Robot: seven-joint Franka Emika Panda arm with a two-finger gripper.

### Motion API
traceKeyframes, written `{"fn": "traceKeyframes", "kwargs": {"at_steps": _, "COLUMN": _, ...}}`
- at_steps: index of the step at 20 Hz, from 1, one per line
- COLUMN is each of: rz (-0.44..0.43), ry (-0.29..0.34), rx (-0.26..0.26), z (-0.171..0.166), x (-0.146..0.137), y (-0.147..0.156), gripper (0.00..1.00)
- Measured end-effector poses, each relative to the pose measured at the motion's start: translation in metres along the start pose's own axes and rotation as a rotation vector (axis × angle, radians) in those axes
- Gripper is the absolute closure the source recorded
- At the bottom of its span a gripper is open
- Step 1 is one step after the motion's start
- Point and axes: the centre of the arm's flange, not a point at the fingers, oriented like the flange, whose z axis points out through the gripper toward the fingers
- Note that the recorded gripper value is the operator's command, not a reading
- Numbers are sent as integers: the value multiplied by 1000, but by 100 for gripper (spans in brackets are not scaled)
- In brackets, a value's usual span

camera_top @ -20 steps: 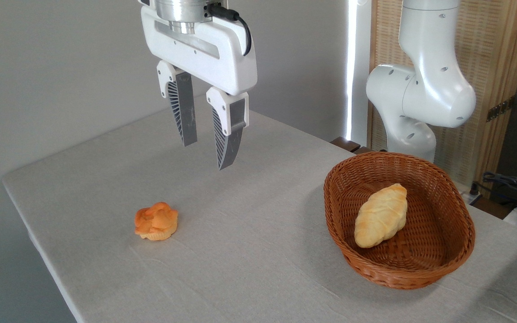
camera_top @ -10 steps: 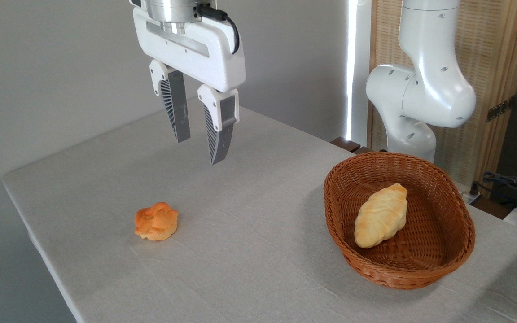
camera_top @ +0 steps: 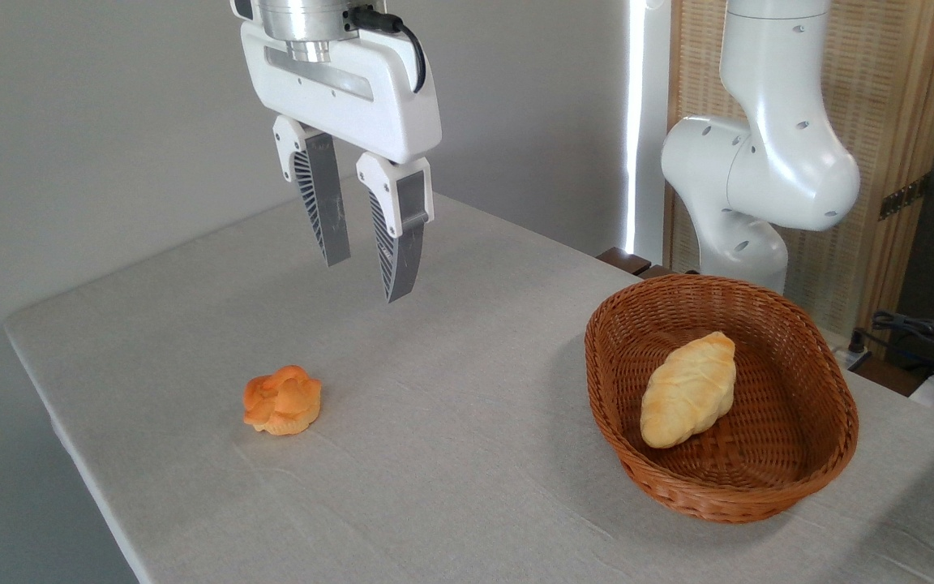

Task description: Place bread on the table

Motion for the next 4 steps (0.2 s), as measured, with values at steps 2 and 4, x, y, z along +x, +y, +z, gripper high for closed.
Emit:
{"fn": "traceKeyframes", "kwargs": {"at_steps": 2, "rz": -1, "ry": -4, "rx": 5, "z": 0, "x": -1, "y": -1, "gripper": 0}}
{"fn": "traceKeyframes", "kwargs": {"at_steps": 4, "rz": -3, "ry": -4, "rx": 5, "z": 0, "x": -2, "y": -2, "gripper": 0}}
